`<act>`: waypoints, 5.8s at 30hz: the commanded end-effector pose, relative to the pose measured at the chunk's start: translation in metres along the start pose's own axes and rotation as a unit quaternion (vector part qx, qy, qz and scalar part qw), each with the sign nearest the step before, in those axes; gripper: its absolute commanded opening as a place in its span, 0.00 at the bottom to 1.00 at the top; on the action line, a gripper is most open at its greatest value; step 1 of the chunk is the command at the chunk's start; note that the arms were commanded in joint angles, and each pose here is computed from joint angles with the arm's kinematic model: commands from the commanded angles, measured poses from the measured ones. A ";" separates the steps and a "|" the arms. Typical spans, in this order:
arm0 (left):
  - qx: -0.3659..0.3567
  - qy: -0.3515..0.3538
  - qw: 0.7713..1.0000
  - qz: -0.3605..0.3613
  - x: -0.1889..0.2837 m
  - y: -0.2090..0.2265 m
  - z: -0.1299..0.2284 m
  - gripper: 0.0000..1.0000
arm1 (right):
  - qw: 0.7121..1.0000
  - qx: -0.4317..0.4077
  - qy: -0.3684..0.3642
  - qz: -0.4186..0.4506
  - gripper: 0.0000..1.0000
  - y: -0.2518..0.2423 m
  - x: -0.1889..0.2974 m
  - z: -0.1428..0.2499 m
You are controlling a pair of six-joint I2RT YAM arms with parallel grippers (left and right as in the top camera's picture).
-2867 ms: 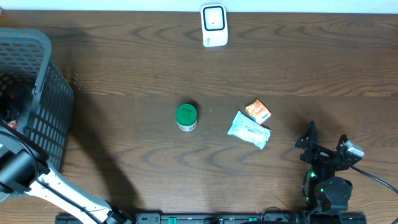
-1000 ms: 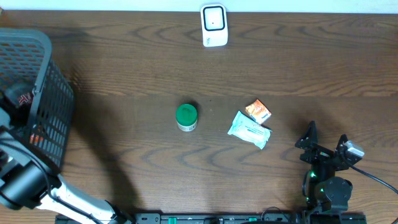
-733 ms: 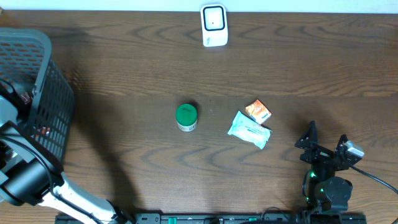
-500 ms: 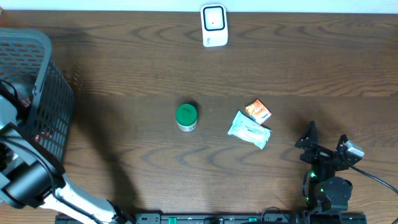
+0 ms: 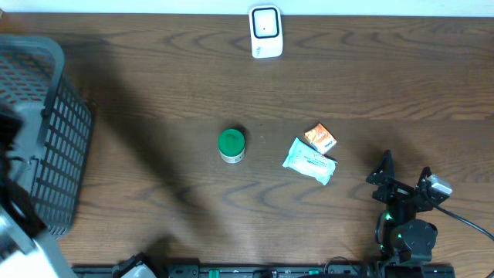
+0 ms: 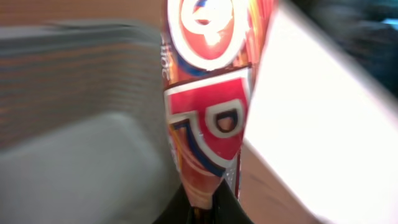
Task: Scan the item barcode
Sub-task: 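Carry the red snack bar with the left gripper toward the scanner, then drop the snack bar left of the wipes and retract the left arm, then reach the right gripper to the green-capped jar and grasp it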
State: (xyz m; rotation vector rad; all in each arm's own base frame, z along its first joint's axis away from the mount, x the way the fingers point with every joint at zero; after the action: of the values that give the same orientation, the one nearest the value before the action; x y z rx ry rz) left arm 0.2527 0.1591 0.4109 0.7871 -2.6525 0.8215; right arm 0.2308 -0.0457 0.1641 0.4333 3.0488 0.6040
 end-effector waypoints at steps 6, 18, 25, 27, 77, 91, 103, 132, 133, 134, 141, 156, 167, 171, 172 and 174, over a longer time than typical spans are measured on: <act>-0.075 0.327 0.867 0.369 0.055 -0.156 0.175 0.07 | 1.000 0.006 0.000 0.001 0.99 0.000 0.000 0.001; -0.310 0.538 0.658 0.427 0.092 -0.209 0.447 0.07 | 1.000 0.006 0.000 0.001 0.99 0.000 0.000 0.001; -0.359 0.593 0.636 0.339 0.056 -0.177 0.540 0.07 | 1.000 0.006 0.000 0.001 0.99 0.000 0.000 0.001; -0.369 0.603 0.631 0.318 0.049 -0.166 0.557 0.13 | 1.000 0.006 0.000 0.001 0.99 0.000 0.000 0.001; -0.302 -0.316 0.897 0.061 0.179 -0.062 -0.049 0.84 | 0.998 0.000 0.035 -0.056 0.99 0.018 0.001 0.014; -0.328 -0.315 0.879 0.141 0.223 -0.042 0.008 0.84 | 0.947 -0.053 0.213 -0.234 0.99 0.097 0.040 0.008; -0.325 -0.329 0.874 0.150 0.232 -0.042 0.007 0.84 | 0.817 0.178 0.464 -0.292 0.99 0.206 0.001 -0.025; -0.331 -0.306 0.881 0.146 0.215 -0.040 0.017 0.84 | 0.660 0.389 0.576 -0.285 0.99 0.347 -0.009 0.199; -0.331 -0.306 0.881 0.146 0.215 -0.040 0.017 0.84 | 0.663 0.382 0.577 -0.286 0.99 0.349 -0.009 0.199; -0.331 -0.306 0.881 0.146 0.215 -0.040 0.017 0.84 | 0.665 0.375 0.580 -0.284 0.99 0.349 -0.011 0.202; -0.332 -0.306 0.881 0.146 0.215 -0.040 0.017 0.84 | 0.651 0.375 0.594 -0.288 0.99 0.351 0.000 0.226; -0.331 -0.307 0.880 0.146 0.216 -0.040 0.017 0.84 | 0.626 0.362 0.662 -0.198 0.94 0.313 0.013 0.252; -0.329 -0.313 0.879 0.147 0.222 -0.038 0.017 0.85 | 0.665 0.288 0.678 -0.125 0.60 0.315 0.011 0.252; -0.330 -0.312 0.879 0.146 0.221 -0.038 0.018 0.85 | 0.683 0.235 0.689 -0.060 0.63 0.308 0.008 0.250; -0.330 -0.311 0.879 0.147 0.221 -0.038 0.018 0.85 | 0.689 0.215 0.692 -0.036 0.63 0.305 0.006 0.248; -0.330 -0.310 0.879 0.146 0.221 -0.038 0.018 0.85 | 0.697 0.184 0.693 -0.003 0.60 0.302 0.001 0.247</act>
State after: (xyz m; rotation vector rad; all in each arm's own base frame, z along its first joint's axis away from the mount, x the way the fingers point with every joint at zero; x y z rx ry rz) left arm 0.0946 0.0318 0.4977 0.5291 -3.3080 -0.4141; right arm 0.3164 0.3240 0.0492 -0.7591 4.5873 -0.1763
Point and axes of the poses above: each gripper's point midway between its finger pads, its own x axis back along the fingers, its own y axis along the line the jaws close on, z = x × y, the point moved 1 cm from there along x, back along the fingers, and after that the axes turned 2 degrees about -x, right-handed, at the moved point
